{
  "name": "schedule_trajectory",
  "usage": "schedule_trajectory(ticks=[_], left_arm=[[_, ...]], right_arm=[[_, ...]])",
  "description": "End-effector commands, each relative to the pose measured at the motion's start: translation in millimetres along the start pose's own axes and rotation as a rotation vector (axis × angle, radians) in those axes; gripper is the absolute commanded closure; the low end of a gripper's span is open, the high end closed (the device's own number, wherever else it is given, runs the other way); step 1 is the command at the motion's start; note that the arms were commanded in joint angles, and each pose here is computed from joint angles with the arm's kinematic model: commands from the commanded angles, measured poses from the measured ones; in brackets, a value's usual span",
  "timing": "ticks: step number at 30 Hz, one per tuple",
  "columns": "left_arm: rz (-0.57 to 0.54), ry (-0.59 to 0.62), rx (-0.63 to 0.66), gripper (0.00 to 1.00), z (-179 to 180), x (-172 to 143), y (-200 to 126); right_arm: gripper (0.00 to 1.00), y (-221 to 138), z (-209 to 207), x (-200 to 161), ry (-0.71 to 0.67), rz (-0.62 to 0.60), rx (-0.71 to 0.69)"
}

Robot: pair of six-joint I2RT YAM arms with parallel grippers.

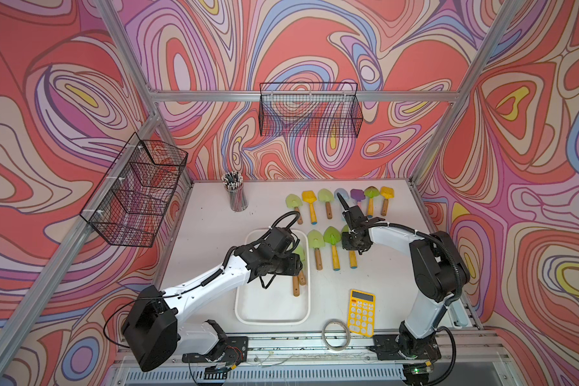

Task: Take the shovel out of the storage box
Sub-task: Place the shovel at the center of the board.

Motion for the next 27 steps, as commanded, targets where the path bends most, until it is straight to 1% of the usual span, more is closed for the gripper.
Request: schedule_trajectory(ticks=[1, 4, 7, 11, 15, 17, 21, 23, 27], left_arm=[[-0.003, -0.002, 0.013, 0.48, -2.1, 3.4, 0.0], [-0.001, 0.001, 0.013, 0.48, -3.5, 4.6, 1.3], [0.012, 0.001, 0.030, 0.48, -2.8, 5.7, 5.7], [0.042, -0.005, 0.063, 0.52, -0.7, 5.8, 15.1], [0.072, -0.013, 0.075, 0.57, -1.3, 4.3, 24.0], [0.087, -0.003, 0.118, 0.58, -0.7, 2.8, 28.6], [0.148, 0.050, 0.263, 0.57, 1.1, 0.4, 40.0], [0.162, 0.076, 0.296, 0.56, -0.8, -1.1, 44.4], [0.177, 0.083, 0.320, 0.54, -0.9, -1.4, 53.8]], right_arm=[[0.68, -6.2, -3.0, 2.5, 0.010, -0.022, -0.016], [0.65, -11.4, -4.0, 2.3, 0.014, -0.029, -0.014], [0.61, -28.4, -4.7, 5.2, 0.022, -0.066, 0.002], [0.58, -53.5, -6.8, 7.9, 0.031, -0.107, 0.018], [0.57, -80.5, -11.3, 8.0, 0.038, -0.152, 0.023], [0.57, -91.4, -13.3, 7.0, 0.044, -0.172, 0.029], [0.57, -108.7, -14.6, 5.5, 0.056, -0.204, 0.061], [0.56, -114.2, -15.0, 4.9, 0.059, -0.213, 0.071], [0.56, -120.1, -16.8, 2.9, 0.058, -0.224, 0.074]])
Point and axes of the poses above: each gripper's point midway between its finger pads, its own y axis out along the fingers, its own z axis along the line the jaws close on, x = y × z, the point moved 9 cm from there along -y, back along the fingers, and after that the axes turned 3 degrees about y, right-handed, at the moved point
